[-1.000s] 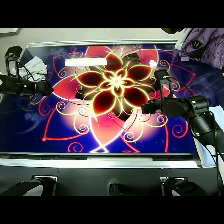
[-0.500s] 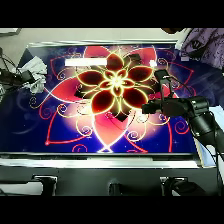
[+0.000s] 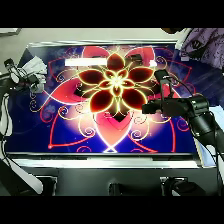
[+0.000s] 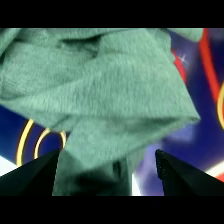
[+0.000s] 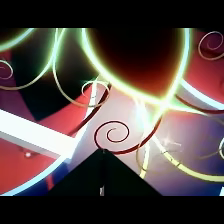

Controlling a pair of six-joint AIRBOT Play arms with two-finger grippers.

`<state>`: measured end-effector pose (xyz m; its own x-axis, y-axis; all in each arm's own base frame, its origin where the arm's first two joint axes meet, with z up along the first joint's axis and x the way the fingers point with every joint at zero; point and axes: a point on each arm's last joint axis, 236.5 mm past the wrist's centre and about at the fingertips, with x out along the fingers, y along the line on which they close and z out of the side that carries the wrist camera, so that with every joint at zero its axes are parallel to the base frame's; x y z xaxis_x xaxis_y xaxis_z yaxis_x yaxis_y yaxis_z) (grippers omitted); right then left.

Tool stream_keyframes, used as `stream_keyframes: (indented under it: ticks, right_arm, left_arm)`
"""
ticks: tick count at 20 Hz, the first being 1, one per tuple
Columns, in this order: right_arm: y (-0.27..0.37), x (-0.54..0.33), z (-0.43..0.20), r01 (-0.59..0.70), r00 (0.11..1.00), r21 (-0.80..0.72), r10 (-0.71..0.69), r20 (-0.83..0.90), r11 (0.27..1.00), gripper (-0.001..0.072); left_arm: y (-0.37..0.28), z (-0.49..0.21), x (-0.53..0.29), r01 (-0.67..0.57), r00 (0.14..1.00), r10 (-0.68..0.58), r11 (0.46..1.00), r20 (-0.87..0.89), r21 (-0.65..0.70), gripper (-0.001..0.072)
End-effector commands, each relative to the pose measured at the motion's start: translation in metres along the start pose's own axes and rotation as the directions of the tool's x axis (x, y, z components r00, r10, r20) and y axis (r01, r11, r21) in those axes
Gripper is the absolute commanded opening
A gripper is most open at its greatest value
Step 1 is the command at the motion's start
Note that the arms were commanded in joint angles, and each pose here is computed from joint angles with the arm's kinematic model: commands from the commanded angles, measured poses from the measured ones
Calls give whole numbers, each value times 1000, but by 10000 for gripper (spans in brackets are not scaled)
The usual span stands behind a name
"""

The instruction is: Fold the clothes and pants, and hang the long-sleeved shirts on hangers.

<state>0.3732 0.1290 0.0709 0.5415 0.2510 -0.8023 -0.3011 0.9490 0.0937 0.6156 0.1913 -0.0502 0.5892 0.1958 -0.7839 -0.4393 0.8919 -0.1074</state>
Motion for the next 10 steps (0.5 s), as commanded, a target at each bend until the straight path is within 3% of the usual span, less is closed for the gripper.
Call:
stream_keyframes:
  ticks: [1,2,3,4,7,10]
  right_arm:
    - [0,0,0,-1,1000,0,1,1,1000,37]
    - [0,0,0,-1,1000,1,1,1,1000,38]
    - [0,0,0,-1,1000,1,1,0,1000,39]
    - [0,0,0,-1,1000,1,1,-2,1000,40]
    - [1,-2,-7,-2,1000,0,2,-28,1000,97]
    - [-1,-12,-16,7,998,-8,-8,-61,1000,97]
  left_arm:
    - [6,-1,33,-9,1000,9,1000,24,5,720]
    - [5,-1,33,-7,1000,6,1000,24,5,540]
    - [2,0,28,2,1000,-2,1000,19,-3,178]
    - [-6,3,19,26,1000,-25,999,16,-19,14]
    - [-44,10,-27,114,993,-115,992,-20,-61,10]
    - [-122,-12,-104,262,957,-251,963,-145,63,9]
